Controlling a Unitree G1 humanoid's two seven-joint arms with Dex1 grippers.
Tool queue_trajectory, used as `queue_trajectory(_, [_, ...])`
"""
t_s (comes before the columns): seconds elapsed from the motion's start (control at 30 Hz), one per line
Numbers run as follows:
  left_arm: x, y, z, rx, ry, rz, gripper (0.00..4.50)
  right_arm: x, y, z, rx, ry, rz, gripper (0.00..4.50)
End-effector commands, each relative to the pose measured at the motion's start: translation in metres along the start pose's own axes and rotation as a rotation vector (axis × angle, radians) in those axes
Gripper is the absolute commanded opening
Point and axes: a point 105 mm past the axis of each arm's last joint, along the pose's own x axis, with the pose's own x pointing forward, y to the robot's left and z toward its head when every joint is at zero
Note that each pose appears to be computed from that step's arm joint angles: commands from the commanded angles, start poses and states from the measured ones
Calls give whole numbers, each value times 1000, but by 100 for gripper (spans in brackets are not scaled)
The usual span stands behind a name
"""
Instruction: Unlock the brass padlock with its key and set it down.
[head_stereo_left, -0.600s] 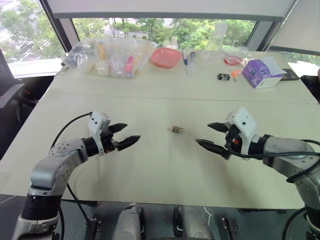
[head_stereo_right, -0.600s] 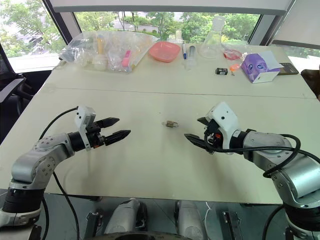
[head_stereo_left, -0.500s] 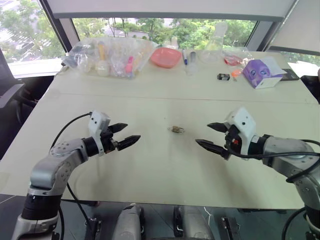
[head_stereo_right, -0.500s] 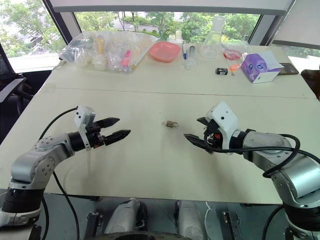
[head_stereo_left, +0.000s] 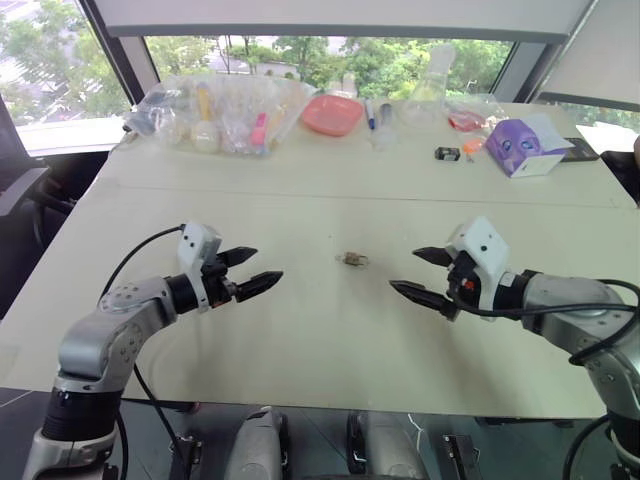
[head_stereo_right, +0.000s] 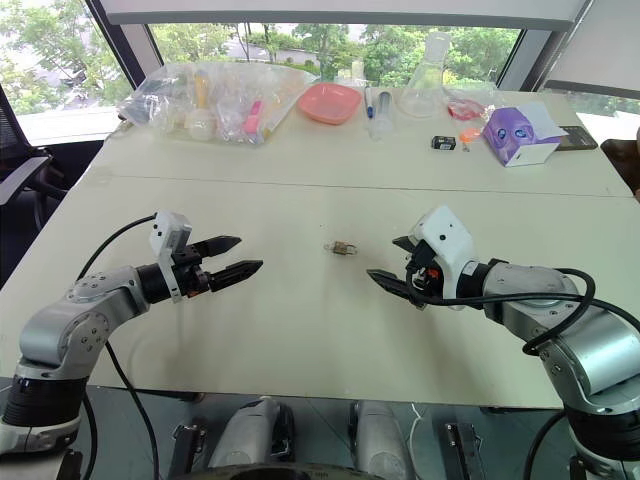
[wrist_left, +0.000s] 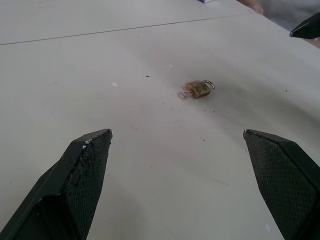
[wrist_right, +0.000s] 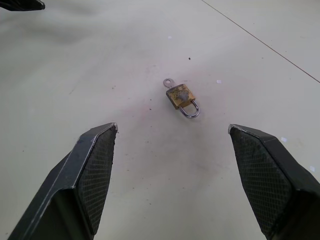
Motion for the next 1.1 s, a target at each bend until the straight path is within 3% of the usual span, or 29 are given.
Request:
queue_trajectory(0.03, [-4,2,16,48,-35,-8,437,-2,-3,10,-39,-33,-17,369])
queue_trajectory(0.37, [0,10,31,201,33,-123,437,-2,-1,19,-72,-38,21,369])
queue_trajectory(0.5, [28,9,47,389,116,-303,437,4,13,26,-123,-23,116,369])
queue_trajectory(0.63, [55,14,50,452,148,-391,437,14,20,19,-122,15,119,369])
queue_trajectory(0.77, [84,12,45,513,186,-477,437,22,14,7,-76,84,15,369])
queue_trajectory(0.87, [100,8,47,530,183,-513,437,27,12,13,-61,57,-38,369])
queue_trajectory(1.1, [83,8,51,496,184,-576,437,34,10,24,-72,23,-57,369])
